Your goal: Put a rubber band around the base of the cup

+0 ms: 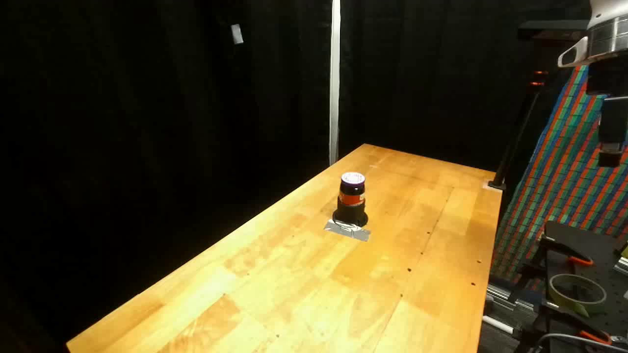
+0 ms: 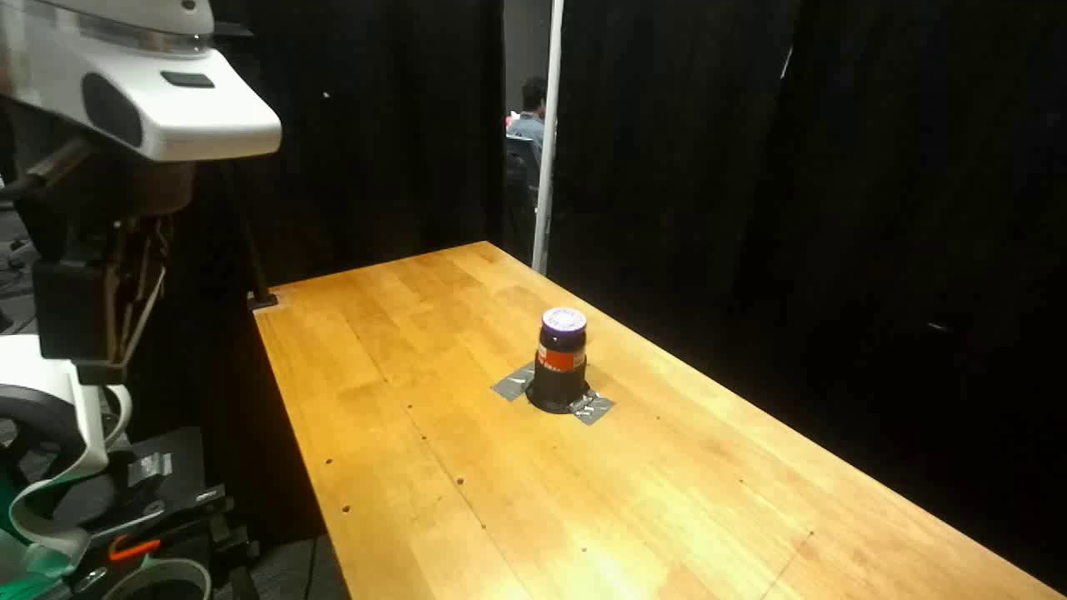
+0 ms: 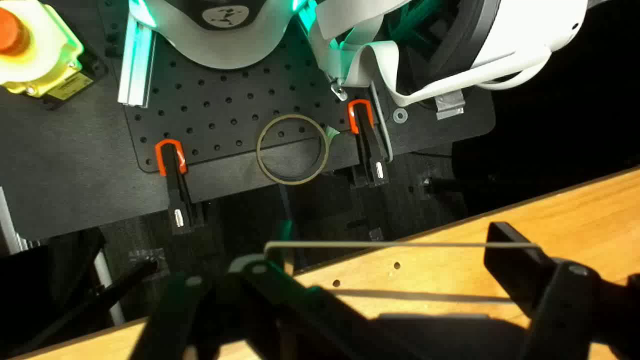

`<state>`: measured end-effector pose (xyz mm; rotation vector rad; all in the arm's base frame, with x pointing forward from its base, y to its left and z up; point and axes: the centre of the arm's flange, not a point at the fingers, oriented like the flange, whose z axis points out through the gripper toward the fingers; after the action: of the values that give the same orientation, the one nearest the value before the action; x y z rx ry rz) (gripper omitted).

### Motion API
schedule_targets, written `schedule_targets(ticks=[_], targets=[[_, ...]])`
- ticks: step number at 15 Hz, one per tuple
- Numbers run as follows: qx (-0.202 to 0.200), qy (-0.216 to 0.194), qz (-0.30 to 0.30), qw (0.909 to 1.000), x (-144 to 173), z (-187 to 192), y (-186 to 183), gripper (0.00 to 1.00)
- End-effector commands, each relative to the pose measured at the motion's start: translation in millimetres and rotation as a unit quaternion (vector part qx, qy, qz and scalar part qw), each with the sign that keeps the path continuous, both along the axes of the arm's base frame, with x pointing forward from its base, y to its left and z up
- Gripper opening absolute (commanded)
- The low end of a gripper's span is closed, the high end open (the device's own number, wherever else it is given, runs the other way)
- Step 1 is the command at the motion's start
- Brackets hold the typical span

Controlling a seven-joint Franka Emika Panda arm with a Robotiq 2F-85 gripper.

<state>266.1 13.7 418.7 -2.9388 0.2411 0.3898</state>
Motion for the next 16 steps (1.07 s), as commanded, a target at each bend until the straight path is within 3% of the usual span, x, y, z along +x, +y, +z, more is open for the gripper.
schedule_targets(ticks=[1, 6, 8, 11, 16], targets=[[0.000, 0.000, 0.000, 1.0000, 0, 0, 0, 1.00], [0.000, 0.000, 0.000, 1.0000, 0, 0, 0, 1.00], [-0.019, -0.006, 0.032, 0.9993, 17, 3, -3, 1.00], [-0.041, -0.009, 0.108, 0.9933, 55, 9, -14, 1.00], [-0.072, -0.025, 0.211, 0.9744, 146, -2, -15, 1.00]])
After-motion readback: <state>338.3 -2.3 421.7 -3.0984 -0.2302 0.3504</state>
